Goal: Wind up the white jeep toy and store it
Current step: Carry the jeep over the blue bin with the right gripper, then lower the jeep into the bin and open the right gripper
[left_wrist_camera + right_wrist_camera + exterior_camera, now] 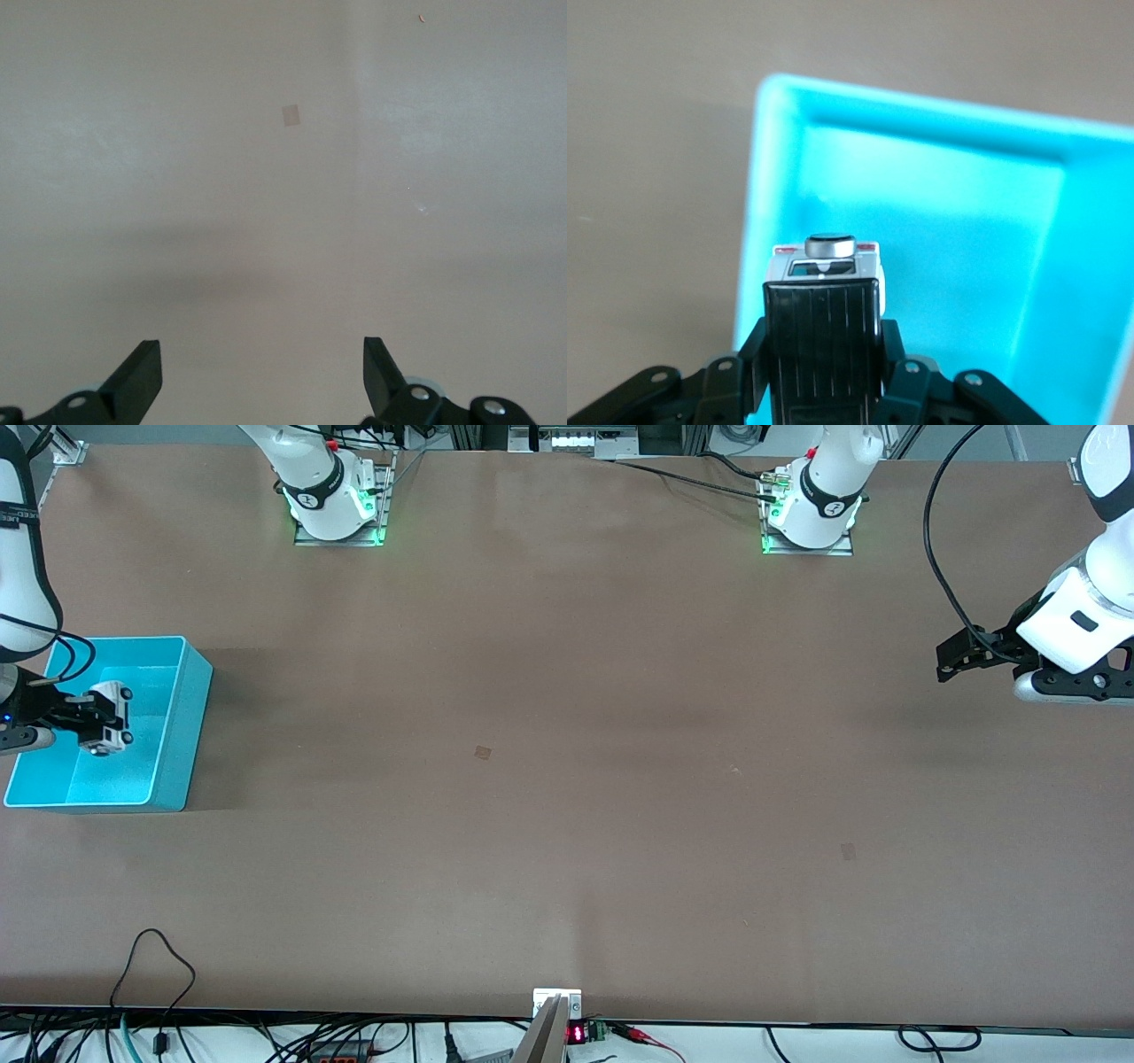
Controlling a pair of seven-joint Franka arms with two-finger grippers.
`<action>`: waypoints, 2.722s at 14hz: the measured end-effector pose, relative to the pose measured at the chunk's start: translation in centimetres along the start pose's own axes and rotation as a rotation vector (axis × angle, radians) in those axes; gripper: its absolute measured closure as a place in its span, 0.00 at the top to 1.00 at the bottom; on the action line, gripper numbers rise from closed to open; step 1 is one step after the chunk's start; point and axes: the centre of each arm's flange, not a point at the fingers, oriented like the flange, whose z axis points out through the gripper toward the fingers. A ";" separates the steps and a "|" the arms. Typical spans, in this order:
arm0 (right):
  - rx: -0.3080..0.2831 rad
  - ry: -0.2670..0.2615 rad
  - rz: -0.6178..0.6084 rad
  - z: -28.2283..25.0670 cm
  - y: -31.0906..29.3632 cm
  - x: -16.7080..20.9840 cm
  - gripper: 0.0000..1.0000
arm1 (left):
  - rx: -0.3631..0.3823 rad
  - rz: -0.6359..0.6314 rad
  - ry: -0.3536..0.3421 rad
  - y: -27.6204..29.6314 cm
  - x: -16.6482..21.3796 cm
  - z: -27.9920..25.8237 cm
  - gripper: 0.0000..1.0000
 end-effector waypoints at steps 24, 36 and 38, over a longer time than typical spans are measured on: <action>-0.053 -0.085 0.159 12.2 2.0 -5.0 0.55 | 0.000 0.001 0.000 0.0 0.0 0.0 1.00; -0.058 -0.111 0.088 -0.9 -0.3 -1.3 1.00 | 0.000 0.001 0.000 0.0 0.0 0.0 1.00; -0.066 -0.077 0.039 -3.6 -1.6 -0.6 1.00 | 0.000 0.001 0.000 0.0 0.0 0.0 1.00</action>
